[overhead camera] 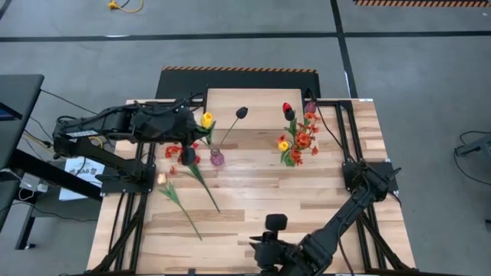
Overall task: Pick and place flowers into a vace then onto a shelf
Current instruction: Put the yellow tulip into the purple vase, then put the light orange tulip into the purple vase
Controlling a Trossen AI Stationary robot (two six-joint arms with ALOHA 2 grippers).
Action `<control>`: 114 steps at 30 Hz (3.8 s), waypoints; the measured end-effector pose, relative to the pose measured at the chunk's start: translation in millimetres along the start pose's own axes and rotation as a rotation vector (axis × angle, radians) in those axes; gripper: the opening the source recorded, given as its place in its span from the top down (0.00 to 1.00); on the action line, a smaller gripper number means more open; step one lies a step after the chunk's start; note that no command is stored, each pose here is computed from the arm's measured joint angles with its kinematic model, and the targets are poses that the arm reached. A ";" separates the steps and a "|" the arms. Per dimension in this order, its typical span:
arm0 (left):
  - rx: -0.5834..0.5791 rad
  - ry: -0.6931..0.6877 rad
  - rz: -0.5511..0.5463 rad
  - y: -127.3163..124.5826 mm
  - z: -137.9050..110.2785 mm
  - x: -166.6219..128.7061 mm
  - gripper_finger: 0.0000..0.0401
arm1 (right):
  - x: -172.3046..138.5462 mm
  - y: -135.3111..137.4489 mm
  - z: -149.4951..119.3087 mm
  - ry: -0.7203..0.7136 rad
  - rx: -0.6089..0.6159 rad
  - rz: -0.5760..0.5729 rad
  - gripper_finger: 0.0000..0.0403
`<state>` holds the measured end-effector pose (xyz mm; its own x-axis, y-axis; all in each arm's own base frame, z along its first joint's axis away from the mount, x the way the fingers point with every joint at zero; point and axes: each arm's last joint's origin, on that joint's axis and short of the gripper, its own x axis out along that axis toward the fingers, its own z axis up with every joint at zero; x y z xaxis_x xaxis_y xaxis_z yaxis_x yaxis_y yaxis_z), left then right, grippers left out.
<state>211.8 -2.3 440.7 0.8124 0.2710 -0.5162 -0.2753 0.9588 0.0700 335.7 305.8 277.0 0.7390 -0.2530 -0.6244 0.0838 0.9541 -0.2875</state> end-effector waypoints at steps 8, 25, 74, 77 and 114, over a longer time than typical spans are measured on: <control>-0.012 0.027 0.032 6.5 -2.1 2.0 1.00 | 5.0 1.2 -8.1 0.010 0.011 -0.027 0.84; 0.013 0.105 0.072 6.9 -4.7 28.8 1.00 | 6.1 1.2 -8.6 0.010 0.020 -0.028 0.84; -0.044 0.155 0.020 12.1 -8.1 31.0 0.58 | 5.9 1.3 -8.5 0.013 0.022 -0.020 0.84; -0.048 0.136 0.018 12.7 -6.8 28.3 0.58 | 6.0 1.2 -8.4 0.013 0.022 -0.020 0.84; -0.178 -0.232 -0.553 -47.4 -172.6 -44.1 0.58 | 38.0 -4.4 -18.4 -0.134 0.293 -0.337 0.84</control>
<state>100.3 -74.4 312.8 0.9440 -0.2310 -0.2355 0.1528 0.9389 -0.3084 351.1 289.0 241.2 0.7167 -0.5518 -0.4263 0.5050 0.8323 -0.2283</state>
